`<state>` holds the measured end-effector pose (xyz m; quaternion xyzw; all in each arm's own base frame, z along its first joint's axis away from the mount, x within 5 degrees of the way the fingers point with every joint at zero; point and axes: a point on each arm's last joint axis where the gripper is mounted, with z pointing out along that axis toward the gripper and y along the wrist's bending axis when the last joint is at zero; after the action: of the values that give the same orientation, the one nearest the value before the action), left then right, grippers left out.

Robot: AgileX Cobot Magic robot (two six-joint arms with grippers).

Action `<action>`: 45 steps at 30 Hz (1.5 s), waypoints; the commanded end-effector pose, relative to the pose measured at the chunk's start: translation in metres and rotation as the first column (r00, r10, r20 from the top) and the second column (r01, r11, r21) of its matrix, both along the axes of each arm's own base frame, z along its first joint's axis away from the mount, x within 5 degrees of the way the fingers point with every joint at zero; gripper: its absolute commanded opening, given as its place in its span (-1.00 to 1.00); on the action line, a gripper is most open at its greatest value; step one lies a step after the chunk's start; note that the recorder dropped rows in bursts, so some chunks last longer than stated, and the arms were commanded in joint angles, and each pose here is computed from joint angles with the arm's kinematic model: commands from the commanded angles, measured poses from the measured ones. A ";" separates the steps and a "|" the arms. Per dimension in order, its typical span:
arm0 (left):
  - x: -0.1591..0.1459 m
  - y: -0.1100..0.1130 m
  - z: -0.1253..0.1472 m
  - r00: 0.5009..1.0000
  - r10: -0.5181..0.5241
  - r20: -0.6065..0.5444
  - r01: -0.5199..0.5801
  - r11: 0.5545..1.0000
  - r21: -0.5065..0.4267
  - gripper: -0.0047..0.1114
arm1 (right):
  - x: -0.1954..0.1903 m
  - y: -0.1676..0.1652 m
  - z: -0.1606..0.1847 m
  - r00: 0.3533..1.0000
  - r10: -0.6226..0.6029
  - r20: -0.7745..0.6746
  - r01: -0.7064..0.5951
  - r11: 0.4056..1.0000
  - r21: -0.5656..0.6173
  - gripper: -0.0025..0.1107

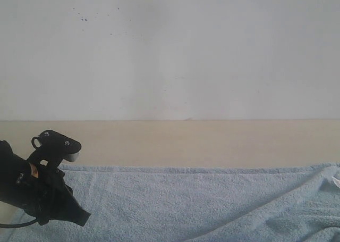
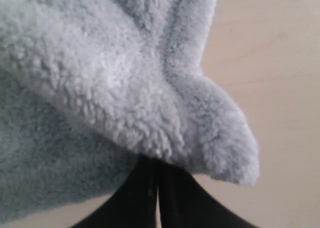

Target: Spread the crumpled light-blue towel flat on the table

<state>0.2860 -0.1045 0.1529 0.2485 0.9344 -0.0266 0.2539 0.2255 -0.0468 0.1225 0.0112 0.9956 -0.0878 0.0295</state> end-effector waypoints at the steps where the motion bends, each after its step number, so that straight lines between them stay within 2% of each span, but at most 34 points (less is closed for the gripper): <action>1: 0.002 -0.001 0.002 1.000 0.010 0.010 -0.010 1.000 -0.013 -0.82 | -0.005 -0.001 -0.010 0.996 -0.003 -0.084 0.002 1.000 -0.004 -0.96; 6: 0.002 -0.001 0.002 1.000 0.008 0.010 -0.008 1.000 -0.012 -0.82 | -0.014 -0.002 -0.009 0.985 -0.023 -0.172 0.020 1.000 -0.019 -0.96; 11: 0.002 -0.001 0.002 1.000 -0.006 0.018 0.006 1.000 -0.001 -0.82 | -0.021 -0.001 -0.004 0.970 -0.103 -0.222 0.099 0.995 -0.030 -0.96; 13: 0.003 -0.001 0.003 0.999 -0.006 0.034 0.006 1.000 -0.007 -0.82 | -0.024 0.003 0.003 0.966 -0.133 -0.222 0.138 0.990 0.007 -0.96; 15: 0.005 -0.002 0.004 0.998 -0.005 0.055 0.006 1.000 -0.014 -0.82 | -0.026 0.011 0.011 0.972 -0.107 -0.211 0.129 0.987 0.096 -0.96; 18: 0.007 -0.002 0.006 0.996 -0.003 0.089 0.006 1.000 -0.025 -0.82 | -0.028 0.026 0.031 0.992 -0.029 -0.126 0.061 0.963 0.261 -0.96; 20: 0.008 -0.003 0.006 0.996 -0.003 0.091 0.006 1.000 -0.026 -0.82 | -0.026 0.034 0.052 1.000 -0.024 -0.013 0.027 0.943 0.332 -0.96; 23: 0.007 -0.002 0.005 0.997 -0.004 0.081 0.006 1.000 -0.022 -0.82 | -0.016 0.033 0.087 0.979 -0.034 0.203 -0.031 0.950 0.310 -0.96; 27: 0.009 -0.003 0.007 0.994 0.000 0.111 0.004 0.999 -0.034 -0.82 | 0.008 0.024 0.119 0.872 -0.080 0.482 -0.033 0.974 0.223 -0.96; 30: 0.019 -0.006 0.016 0.967 0.021 0.252 0.002 0.996 -0.090 -0.82 | 0.031 0.018 0.115 0.867 -0.050 0.495 -0.050 0.981 0.187 -0.96; 32: 0.028 -0.008 0.026 0.927 0.041 0.373 0.009 0.991 -0.132 -0.82 | 0.056 0.014 0.106 0.893 -0.030 0.449 -0.057 0.983 0.177 -0.96; 34: 0.036 -0.007 0.034 0.904 0.058 0.424 0.007 0.989 -0.151 -0.82 | 0.084 0.009 0.096 0.922 -0.036 0.385 -0.045 0.979 0.199 -0.96; 36: 0.045 -0.005 0.033 0.926 0.076 0.369 -0.024 0.989 -0.144 -0.83 | 0.109 0.007 0.091 0.951 -0.026 0.309 -0.046 0.973 0.224 -0.96; 39: 0.063 0.000 0.025 0.979 0.122 0.166 -0.105 0.989 -0.106 -0.85 | 0.142 0.004 0.086 0.981 0.033 0.193 -0.083 0.964 0.254 -0.96; 42: 0.083 0.006 0.022 0.988 0.149 0.024 -0.148 0.987 -0.056 -0.85 | 0.171 0.000 0.077 0.986 0.037 0.162 -0.081 0.958 0.274 -0.96; 45: 0.095 0.016 0.022 0.986 0.168 -0.022 -0.168 0.985 -0.027 -0.85 | 0.187 -0.003 0.065 0.984 0.037 0.176 -0.084 0.960 0.267 -0.96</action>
<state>0.3733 -0.0961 0.1728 0.1792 0.9427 -0.0228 0.2804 0.4005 -0.0441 0.1948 -0.0057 0.9918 0.0528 0.1166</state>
